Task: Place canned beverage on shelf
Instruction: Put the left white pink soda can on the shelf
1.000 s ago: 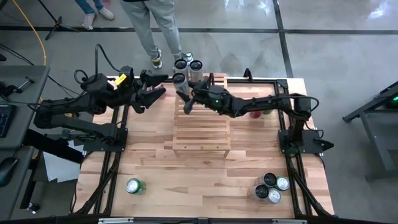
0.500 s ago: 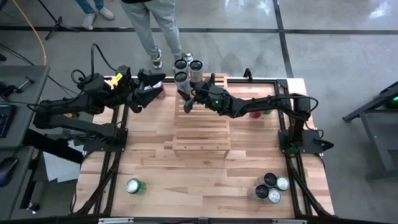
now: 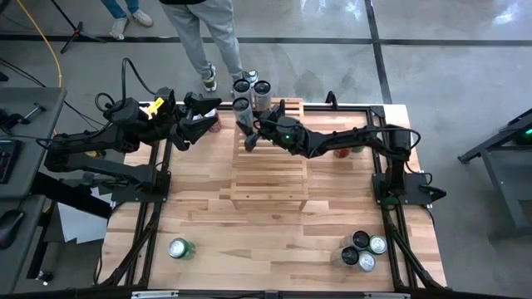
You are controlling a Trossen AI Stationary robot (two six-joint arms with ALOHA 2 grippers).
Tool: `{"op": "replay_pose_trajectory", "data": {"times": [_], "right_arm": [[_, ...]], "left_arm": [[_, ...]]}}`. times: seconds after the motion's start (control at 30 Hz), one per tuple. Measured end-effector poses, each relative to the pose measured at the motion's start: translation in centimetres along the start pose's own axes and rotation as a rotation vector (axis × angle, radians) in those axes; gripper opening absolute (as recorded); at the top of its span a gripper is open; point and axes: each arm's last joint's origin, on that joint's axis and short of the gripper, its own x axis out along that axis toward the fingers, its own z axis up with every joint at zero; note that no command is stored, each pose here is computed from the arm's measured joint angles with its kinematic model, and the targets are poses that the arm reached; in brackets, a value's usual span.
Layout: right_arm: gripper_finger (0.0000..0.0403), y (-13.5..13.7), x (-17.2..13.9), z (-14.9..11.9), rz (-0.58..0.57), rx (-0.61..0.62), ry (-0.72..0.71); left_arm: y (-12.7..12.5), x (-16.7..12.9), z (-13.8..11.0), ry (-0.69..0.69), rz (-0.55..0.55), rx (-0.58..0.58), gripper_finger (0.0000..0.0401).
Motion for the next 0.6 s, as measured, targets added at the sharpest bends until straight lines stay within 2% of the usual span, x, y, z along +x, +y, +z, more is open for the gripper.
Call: {"op": "replay_pose_trajectory", "data": {"times": [0.4,0.6], "right_arm": [[0.0267,-0.3,0.1,-0.09,-0.011,-0.004,0.01],[0.0268,-0.32,0.11,-0.11,-0.012,0.059,0.011]], "left_arm": [[0.0,0.01,-0.01,0.0,0.0,0.0,0.0381],[0.01,0.01,-0.02,0.001,0.0,0.0,0.0381]]}}
